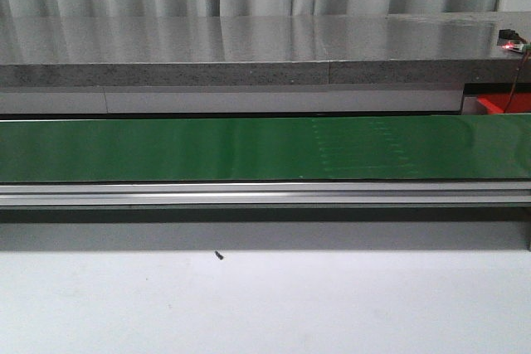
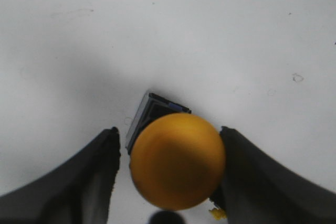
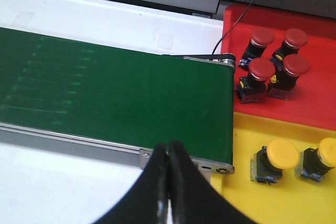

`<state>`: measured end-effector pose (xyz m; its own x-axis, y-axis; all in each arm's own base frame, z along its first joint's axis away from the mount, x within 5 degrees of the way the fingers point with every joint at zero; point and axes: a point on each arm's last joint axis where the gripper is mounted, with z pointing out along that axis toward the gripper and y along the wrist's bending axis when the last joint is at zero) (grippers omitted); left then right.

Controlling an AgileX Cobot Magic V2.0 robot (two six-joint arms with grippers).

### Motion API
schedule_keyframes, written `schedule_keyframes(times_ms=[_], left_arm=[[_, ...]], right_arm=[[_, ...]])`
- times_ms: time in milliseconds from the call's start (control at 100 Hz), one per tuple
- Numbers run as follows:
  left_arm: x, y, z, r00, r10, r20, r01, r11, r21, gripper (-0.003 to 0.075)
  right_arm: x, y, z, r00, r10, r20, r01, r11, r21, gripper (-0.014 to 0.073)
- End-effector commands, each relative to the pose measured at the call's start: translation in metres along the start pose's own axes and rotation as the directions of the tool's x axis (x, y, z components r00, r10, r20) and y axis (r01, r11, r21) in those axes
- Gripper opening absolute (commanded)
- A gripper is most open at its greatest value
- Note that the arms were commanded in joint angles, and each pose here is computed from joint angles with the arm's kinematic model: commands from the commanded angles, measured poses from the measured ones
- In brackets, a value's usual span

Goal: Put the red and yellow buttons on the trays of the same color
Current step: 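Grasp a yellow push button with the left gripper, then set the yellow button on the belt start and release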

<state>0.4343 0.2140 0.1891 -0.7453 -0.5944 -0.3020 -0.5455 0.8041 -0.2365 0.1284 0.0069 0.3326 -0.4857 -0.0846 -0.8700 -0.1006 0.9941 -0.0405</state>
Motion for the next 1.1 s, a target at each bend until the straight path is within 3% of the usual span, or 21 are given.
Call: schedule_keyframes(times_ms=[0, 260, 440, 830, 1090], left_arm=[[-0.014, -0.009, -0.038, 0.992, -0.003, 0.126, 0.0, 1.0, 0.03, 0.0297], [-0.018, -0.012, -0.045, 0.99, 0.002, 0.141, -0.007, 0.999, 0.034, 0.0099], [-0.024, -0.021, -0.08, 0.983, 0.029, 0.18, -0.038, 0.998, 0.048, 0.001], [0.004, -0.062, -0.186, 0.933, 0.201, 0.297, -0.223, 0.974, 0.039, -0.0009], [0.029, -0.096, -0.223, 0.902, 0.272, 0.335, -0.31, 0.948, 0.066, -0.0009]], right_arm=[[-0.012, -0.002, -0.006, 0.996, -0.004, 0.088, 0.002, 1.0, 0.019, -0.0068], [-0.013, -0.002, -0.006, 0.995, -0.004, 0.095, 0.002, 1.0, 0.02, -0.0068], [-0.013, -0.002, -0.006, 0.995, -0.004, 0.095, 0.002, 1.0, 0.02, -0.0068], [-0.013, -0.002, -0.006, 0.995, -0.004, 0.095, 0.002, 1.0, 0.02, -0.0068], [-0.013, -0.002, -0.006, 0.996, -0.004, 0.091, 0.002, 1.0, 0.019, -0.0068]])
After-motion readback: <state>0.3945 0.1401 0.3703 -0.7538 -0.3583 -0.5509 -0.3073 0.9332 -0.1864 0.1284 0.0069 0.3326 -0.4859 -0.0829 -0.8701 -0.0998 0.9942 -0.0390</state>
